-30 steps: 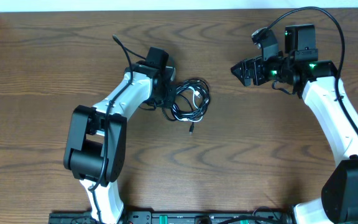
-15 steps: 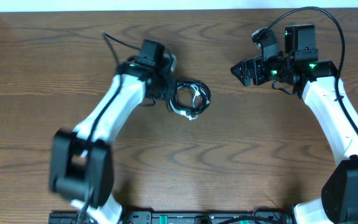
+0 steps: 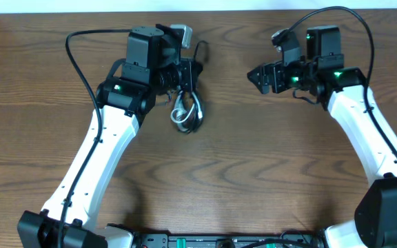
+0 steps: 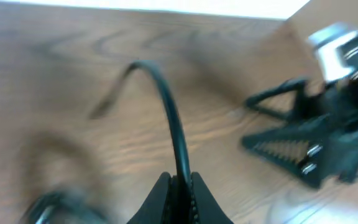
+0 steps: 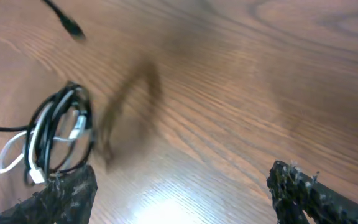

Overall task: Untangle cables
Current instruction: 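Grasp the black cable bundle with the left gripper and lift it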

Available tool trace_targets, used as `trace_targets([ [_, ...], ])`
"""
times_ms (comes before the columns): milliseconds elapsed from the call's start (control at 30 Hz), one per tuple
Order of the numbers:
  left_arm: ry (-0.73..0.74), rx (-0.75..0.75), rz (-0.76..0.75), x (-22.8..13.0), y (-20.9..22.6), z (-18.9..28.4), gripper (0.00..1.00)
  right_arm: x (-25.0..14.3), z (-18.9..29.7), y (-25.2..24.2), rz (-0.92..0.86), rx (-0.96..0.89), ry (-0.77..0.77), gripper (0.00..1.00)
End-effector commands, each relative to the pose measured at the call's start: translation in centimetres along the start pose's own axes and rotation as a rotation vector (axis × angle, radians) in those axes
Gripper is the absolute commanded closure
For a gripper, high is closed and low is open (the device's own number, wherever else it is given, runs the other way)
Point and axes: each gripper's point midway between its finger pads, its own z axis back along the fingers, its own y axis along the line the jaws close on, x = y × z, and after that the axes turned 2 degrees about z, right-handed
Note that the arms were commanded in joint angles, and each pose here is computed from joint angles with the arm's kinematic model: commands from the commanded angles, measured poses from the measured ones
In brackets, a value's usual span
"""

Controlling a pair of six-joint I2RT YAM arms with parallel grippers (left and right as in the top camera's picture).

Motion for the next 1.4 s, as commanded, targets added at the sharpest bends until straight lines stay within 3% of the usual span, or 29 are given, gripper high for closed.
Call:
trace_targets([
  [0, -0.058, -0.113, 0.035, 2.0, -2.5, 0.8, 0.92, 0.5, -0.2, 0.5, 0.000, 0.007, -0.005, 0.14],
  [133, -0.125, -0.157, 0.050, 3.8, -3.5, 1.1, 0.93, 0.5, -0.2, 0.5, -0.034, 0.007, -0.005, 0.14],
  [833, -0.122, -0.156, 0.058, 3.7, -3.4, 1.1, 0.93, -0.3, -1.6, 2.7, -0.060, 0.045, 0.032, 0.16],
  [1200, -0.113, -0.153, 0.064, 3.5, -3.3, 1.0, 0.93, -2.6, -6.8, 2.1, -0.057, 0.068, 0.104, 0.18],
  [1367, -0.083, -0.140, 0.081, 2.7, -3.0, 0.9, 0.93, -3.8, -9.9, 3.5, 0.004, 0.185, 0.117, 0.20],
])
